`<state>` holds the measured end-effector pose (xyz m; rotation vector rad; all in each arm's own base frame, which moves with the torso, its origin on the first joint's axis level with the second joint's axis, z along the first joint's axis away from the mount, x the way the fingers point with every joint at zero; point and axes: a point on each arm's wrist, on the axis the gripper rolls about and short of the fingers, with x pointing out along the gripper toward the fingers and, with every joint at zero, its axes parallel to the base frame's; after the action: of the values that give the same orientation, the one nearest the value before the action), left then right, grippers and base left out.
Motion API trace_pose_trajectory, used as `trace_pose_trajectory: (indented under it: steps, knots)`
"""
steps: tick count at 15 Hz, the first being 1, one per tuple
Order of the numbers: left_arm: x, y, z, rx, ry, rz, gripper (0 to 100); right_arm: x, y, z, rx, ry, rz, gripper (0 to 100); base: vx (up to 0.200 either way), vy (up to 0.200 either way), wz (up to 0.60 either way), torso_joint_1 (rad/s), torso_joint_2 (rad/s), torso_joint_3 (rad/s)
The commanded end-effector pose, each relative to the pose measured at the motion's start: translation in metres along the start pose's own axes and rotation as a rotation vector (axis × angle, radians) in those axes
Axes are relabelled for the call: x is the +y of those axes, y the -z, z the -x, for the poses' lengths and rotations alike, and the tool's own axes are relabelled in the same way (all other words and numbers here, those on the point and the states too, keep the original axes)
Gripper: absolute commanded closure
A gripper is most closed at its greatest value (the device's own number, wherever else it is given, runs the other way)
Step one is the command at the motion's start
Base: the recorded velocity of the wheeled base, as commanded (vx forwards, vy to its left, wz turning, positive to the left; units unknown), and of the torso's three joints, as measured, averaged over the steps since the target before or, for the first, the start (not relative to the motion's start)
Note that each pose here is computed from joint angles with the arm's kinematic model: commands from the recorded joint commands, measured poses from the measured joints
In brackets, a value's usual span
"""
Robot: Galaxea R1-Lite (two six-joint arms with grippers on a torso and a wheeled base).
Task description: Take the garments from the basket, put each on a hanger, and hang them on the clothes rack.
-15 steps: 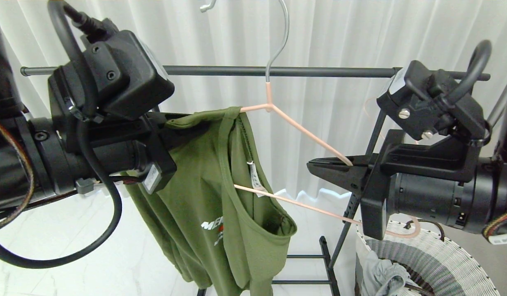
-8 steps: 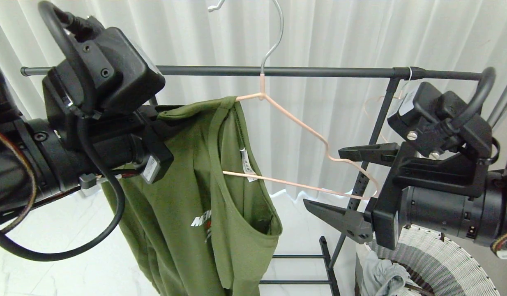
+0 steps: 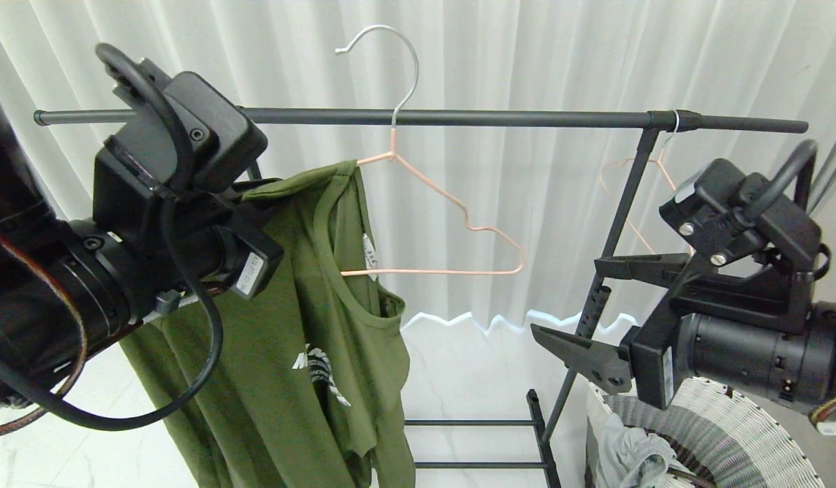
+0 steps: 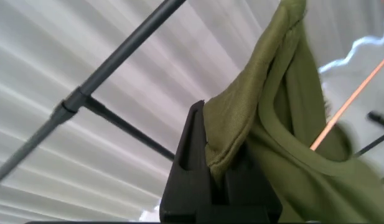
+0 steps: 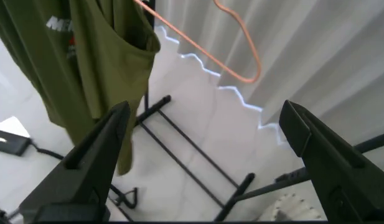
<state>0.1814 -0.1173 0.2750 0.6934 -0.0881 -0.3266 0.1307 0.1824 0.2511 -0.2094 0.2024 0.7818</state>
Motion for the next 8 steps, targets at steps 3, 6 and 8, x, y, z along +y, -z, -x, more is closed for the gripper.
trace_pose_trajectory:
  steps: [3, 6, 8]
  knots:
    - [0.002, -0.014, 0.002, -0.056, 0.005, 0.080, 100, 0.016, 0.002, -0.037, 0.037, -0.028, -0.124, 0, 0.000, 0.000, 0.00, 0.000, 0.00, 0.000]
    - [0.004, -0.023, 0.003, -0.102, -0.009, 0.123, 100, 0.022, 0.000, -0.065, -0.018, -0.010, -0.152, 0, 0.000, 0.000, 0.00, 0.000, 0.00, 0.000]
    - [0.006, -0.026, 0.003, -0.123, -0.022, 0.131, 100, 0.026, -0.001, -0.079, -0.058, 0.006, -0.162, 0, 0.000, 0.000, 0.00, 0.000, 0.00, 0.000]
